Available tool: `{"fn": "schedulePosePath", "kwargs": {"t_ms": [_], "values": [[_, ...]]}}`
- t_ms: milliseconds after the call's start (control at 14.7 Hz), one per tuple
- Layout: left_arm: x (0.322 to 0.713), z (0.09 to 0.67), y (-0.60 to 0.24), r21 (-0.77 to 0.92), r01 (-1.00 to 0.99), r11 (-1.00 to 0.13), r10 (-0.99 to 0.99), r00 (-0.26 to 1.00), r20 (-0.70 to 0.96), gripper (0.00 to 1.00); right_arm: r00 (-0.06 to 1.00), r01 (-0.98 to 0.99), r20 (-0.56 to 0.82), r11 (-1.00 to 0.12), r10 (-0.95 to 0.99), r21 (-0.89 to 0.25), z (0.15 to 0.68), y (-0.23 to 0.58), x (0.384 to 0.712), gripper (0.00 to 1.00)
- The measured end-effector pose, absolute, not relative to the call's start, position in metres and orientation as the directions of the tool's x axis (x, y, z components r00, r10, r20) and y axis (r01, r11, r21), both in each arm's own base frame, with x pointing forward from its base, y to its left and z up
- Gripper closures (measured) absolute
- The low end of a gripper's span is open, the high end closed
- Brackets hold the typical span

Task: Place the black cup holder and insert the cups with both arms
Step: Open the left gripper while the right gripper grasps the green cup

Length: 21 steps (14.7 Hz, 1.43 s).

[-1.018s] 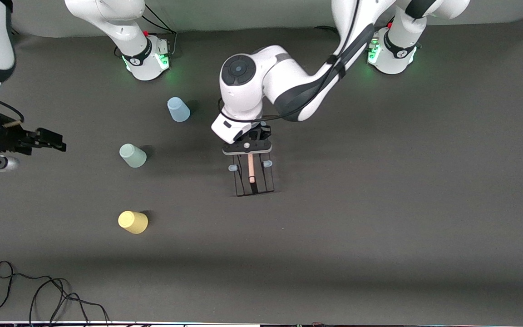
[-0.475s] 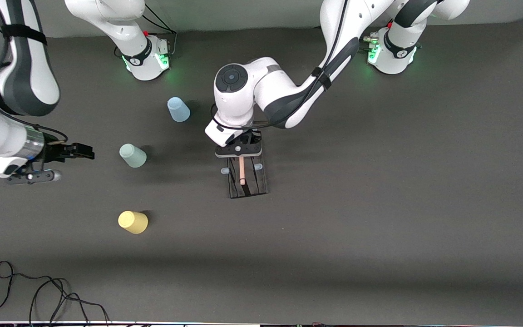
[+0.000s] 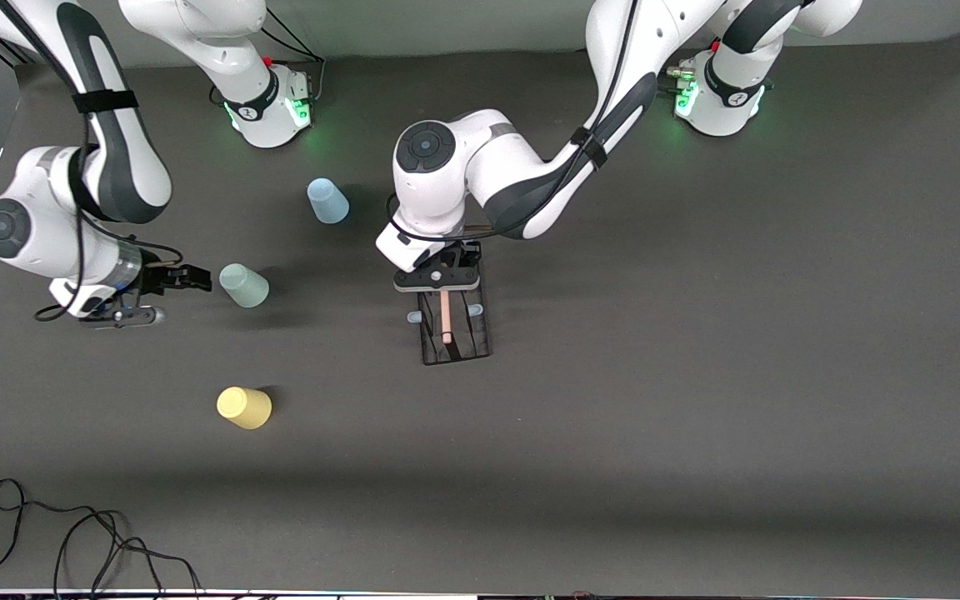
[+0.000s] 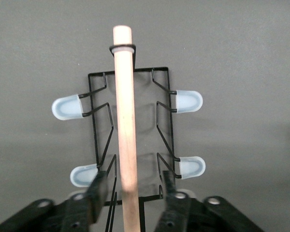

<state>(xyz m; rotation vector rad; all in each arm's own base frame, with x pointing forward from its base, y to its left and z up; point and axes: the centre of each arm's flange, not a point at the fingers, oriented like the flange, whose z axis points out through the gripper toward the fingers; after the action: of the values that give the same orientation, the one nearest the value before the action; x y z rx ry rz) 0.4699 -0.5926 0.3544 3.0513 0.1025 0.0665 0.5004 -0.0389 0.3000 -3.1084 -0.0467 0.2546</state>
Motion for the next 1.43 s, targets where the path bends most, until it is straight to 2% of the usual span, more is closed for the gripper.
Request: {"fn": "schedulePosePath", "kwargs": {"t_ms": [271, 611, 1086, 1289, 1425], "values": [[0.487, 0.429, -0.561, 0.085, 0.090, -0.992, 0.095, 0.994, 0.059, 0.00, 0.984, 0.022, -0.176, -0.999, 0.028, -0.031, 0.266, -0.036, 0.476, 0.00], [0.529, 0.530, -0.433, 0.106, 0.079, -0.991, 0.080, 0.997, 0.008, 0.00, 0.973, -0.002, -0.229, -0.998, 0.014, -0.069, 0.236, -0.020, 0.469, 0.00], [0.530, 0.590, -0.196, 0.046, -0.011, -0.999, -0.014, 0.998, -0.065, 0.00, 0.971, 0.020, -0.234, -0.997, 0.037, -0.075, 0.224, 0.016, 0.470, 0.05], [0.538, 0.602, -0.126, 0.048, 0.010, -0.999, 0.007, 0.998, -0.056, 0.00, 0.969, 0.012, -0.244, -0.997, 0.029, -0.072, 0.215, 0.013, 0.469, 0.06], [0.543, 0.603, -0.095, 0.050, 0.018, -0.999, 0.015, 0.999, -0.051, 0.00, 0.970, 0.010, -0.243, -0.997, 0.027, -0.072, 0.215, 0.012, 0.470, 0.25]]}}
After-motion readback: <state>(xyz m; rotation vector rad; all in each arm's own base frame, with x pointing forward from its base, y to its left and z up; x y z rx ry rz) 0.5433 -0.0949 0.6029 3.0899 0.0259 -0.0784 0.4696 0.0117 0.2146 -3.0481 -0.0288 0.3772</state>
